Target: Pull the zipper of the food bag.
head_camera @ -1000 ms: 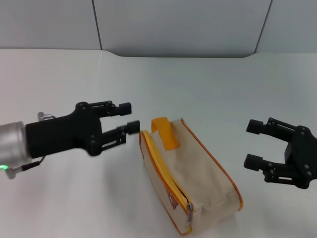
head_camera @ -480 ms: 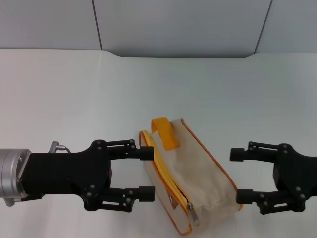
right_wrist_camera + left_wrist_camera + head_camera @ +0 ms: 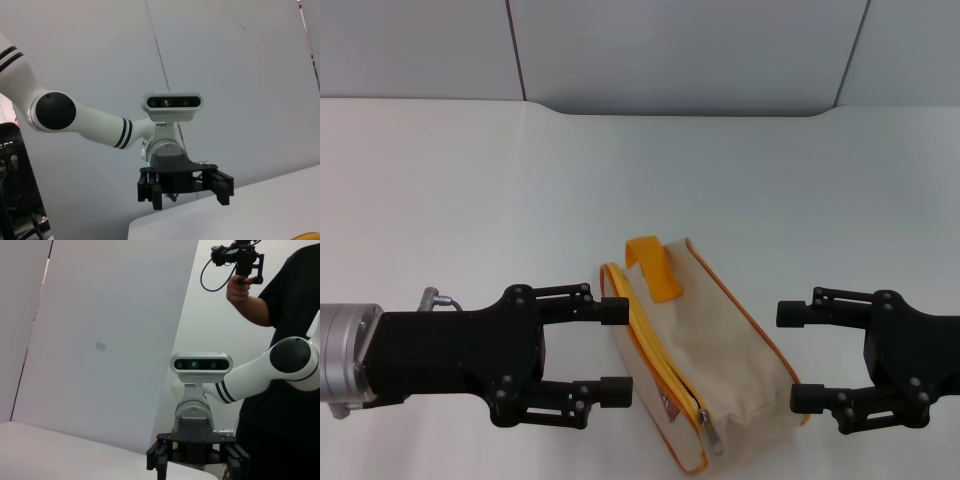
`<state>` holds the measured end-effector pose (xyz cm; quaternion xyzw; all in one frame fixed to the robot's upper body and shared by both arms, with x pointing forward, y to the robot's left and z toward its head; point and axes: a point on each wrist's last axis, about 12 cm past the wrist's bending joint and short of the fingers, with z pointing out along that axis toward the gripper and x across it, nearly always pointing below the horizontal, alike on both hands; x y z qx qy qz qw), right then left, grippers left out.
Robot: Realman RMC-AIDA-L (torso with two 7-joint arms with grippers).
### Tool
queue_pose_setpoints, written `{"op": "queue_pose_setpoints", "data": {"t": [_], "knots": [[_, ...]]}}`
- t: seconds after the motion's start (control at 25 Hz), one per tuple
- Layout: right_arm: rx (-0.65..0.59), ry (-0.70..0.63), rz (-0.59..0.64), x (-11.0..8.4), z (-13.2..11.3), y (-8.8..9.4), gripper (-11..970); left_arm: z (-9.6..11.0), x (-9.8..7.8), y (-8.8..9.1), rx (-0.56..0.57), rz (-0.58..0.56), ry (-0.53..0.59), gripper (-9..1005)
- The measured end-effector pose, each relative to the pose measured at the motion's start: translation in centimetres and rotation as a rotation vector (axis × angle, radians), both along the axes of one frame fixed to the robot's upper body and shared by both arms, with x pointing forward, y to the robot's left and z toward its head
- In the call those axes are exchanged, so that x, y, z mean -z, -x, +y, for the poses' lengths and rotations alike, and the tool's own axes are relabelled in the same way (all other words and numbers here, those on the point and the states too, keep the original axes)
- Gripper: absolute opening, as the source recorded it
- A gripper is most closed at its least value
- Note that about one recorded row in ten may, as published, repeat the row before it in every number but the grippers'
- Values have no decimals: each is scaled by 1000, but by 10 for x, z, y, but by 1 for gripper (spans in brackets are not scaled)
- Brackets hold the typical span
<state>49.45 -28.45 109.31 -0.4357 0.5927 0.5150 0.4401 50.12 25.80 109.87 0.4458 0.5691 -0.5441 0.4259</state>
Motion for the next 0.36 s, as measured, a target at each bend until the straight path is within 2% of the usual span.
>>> {"op": "queue_pose_setpoints", "data": {"t": [0.36], "knots": [[4,-6,0,-1,-3,1,840,0,0,0,-1,0,-1,784]]}}
